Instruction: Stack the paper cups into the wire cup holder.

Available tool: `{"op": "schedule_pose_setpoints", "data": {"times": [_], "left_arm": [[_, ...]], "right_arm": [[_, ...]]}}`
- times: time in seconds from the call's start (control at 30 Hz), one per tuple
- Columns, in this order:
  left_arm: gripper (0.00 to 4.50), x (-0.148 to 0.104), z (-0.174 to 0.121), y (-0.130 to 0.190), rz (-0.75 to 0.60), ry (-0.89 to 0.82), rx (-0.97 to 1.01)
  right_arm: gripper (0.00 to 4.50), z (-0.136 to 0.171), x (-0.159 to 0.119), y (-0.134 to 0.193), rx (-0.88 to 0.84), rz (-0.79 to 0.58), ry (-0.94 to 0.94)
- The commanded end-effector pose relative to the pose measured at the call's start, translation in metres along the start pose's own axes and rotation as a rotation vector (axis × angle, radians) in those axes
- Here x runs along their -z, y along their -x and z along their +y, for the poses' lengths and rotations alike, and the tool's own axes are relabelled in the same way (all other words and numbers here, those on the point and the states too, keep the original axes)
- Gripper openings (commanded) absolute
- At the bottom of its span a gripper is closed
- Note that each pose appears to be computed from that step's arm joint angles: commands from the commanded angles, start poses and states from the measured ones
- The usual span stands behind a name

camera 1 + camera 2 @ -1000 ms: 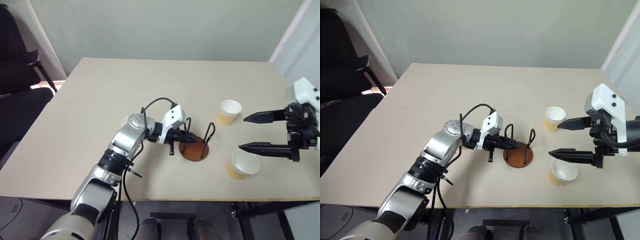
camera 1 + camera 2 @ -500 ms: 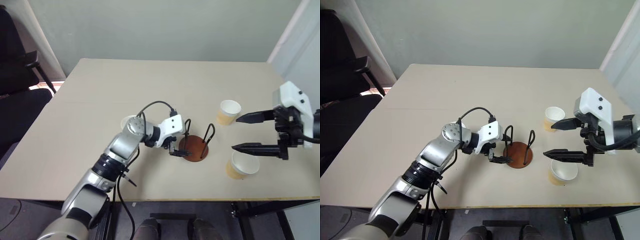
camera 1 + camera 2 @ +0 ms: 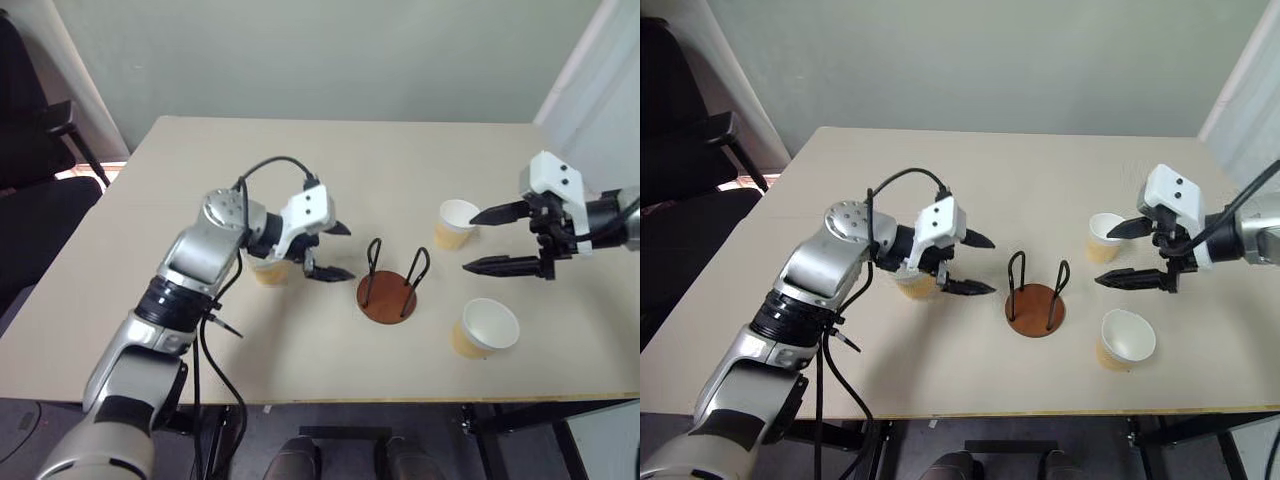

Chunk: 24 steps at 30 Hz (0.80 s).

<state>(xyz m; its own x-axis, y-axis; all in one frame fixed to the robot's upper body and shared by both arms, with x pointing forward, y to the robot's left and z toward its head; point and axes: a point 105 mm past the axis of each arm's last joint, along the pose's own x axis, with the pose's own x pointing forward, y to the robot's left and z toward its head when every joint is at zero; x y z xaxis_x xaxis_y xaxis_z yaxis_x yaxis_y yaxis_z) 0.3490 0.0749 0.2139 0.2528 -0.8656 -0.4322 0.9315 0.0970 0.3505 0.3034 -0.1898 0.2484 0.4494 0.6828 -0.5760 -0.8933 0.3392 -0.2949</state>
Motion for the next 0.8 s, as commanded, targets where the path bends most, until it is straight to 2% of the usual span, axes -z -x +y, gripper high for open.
{"op": "schedule_pose_setpoints", "data": {"times": [0.03,0.13,0.27,0.43,0.67,0.8], "left_arm": [[4.47,-0.032,0.017,0.030,-0.135,0.000,-0.043],[4.47,-0.041,0.029,0.048,-0.188,0.031,-0.092],[4.47,-0.040,0.044,0.068,-0.200,0.054,-0.185],[4.47,-0.036,0.041,0.069,-0.186,0.051,-0.188],[4.47,-0.032,0.037,0.067,-0.176,0.050,-0.190],[4.50,-0.028,0.034,0.067,-0.156,0.041,-0.179]], "right_arm": [[4.50,-0.021,-0.003,-0.003,0.067,0.033,0.086],[4.50,-0.035,0.002,-0.011,0.089,0.067,0.114],[4.50,-0.058,0.019,-0.023,0.132,0.194,0.198],[4.50,-0.078,0.041,-0.034,0.136,0.318,0.245],[4.50,-0.090,0.055,-0.050,0.111,0.399,0.288],[3.60,-0.091,0.052,-0.057,0.084,0.391,0.310]]}}
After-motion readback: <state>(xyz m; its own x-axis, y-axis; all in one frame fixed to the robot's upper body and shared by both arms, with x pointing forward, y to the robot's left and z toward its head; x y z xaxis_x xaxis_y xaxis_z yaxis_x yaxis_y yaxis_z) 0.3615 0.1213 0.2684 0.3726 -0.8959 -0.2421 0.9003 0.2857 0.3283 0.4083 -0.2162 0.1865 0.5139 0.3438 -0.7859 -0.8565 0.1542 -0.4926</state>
